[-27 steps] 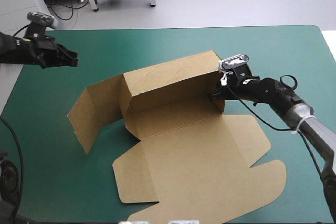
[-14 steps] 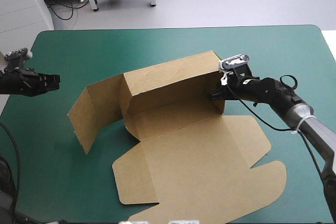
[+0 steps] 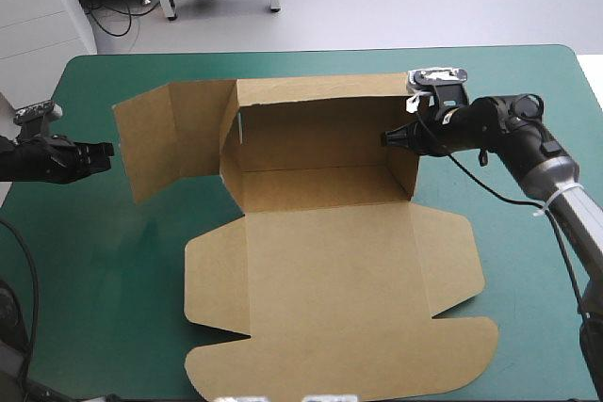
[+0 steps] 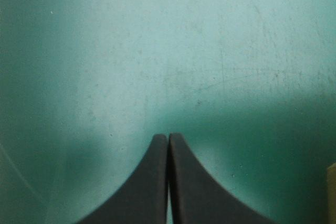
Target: Fold the box
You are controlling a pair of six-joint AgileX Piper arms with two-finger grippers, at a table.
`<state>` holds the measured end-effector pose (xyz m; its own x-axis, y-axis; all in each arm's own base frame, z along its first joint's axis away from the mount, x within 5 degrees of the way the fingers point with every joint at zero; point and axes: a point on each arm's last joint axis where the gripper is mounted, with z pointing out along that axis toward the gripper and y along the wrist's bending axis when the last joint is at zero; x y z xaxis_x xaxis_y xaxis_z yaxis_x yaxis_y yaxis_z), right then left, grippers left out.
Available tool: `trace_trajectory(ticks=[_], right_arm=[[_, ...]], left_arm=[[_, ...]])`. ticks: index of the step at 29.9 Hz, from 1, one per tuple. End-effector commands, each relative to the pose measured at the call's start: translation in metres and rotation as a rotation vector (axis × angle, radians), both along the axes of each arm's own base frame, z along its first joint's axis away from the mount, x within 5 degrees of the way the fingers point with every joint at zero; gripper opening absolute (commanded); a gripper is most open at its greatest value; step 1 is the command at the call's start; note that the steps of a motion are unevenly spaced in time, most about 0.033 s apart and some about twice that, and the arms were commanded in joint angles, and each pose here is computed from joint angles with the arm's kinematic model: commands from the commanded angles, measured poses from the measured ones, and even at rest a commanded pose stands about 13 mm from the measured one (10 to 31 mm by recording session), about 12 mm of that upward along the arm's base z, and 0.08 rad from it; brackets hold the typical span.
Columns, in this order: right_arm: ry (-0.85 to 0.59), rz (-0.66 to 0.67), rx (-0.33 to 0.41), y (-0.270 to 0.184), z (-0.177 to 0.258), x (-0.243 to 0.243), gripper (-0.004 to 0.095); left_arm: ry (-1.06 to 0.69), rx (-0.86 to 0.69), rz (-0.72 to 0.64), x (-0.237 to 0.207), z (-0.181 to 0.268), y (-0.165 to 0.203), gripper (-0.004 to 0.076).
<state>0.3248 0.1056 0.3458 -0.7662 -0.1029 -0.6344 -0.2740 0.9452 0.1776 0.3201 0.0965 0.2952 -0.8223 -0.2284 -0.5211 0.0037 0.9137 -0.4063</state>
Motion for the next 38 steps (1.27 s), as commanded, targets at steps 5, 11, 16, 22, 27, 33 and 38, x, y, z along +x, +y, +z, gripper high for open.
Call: trace_trajectory(ticks=[5, 11, 16, 22, 27, 33, 38], right_arm=[[0.016, -0.057, 0.071, -0.004, 0.061, -0.019, -0.0008], [0.207, -0.043, 0.012, -0.006, 0.049, -0.032, -0.0008], [0.242, -0.031, -0.011, -0.005, 0.041, -0.028, -0.0008], [0.314, -0.014, -0.047, 0.000, 0.014, -0.008, -0.0008], [0.362, 0.005, -0.091, 0.005, -0.009, 0.012, -0.0008], [0.367, 0.005, -0.132, 0.007, -0.023, 0.030, -0.0008], [0.286, -0.013, -0.157, 0.005, -0.024, 0.041, -0.0008]], left_arm=[[-0.087, -0.026, 0.032, -0.001, 0.022, -0.003, -0.0032], [-0.093, -0.039, 0.046, 0.000, 0.023, -0.003, -0.0032], [-0.093, -0.057, 0.055, 0.000, 0.023, -0.004, -0.0032], [-0.087, -0.063, 0.064, 0.000, 0.023, -0.003, -0.0032], [-0.088, -0.060, 0.062, 0.000, 0.023, -0.003, -0.0032], [-0.084, -0.050, 0.059, 0.000, 0.022, -0.003, -0.0032], [-0.073, -0.045, 0.058, 0.001, 0.019, -0.002, -0.0033]])
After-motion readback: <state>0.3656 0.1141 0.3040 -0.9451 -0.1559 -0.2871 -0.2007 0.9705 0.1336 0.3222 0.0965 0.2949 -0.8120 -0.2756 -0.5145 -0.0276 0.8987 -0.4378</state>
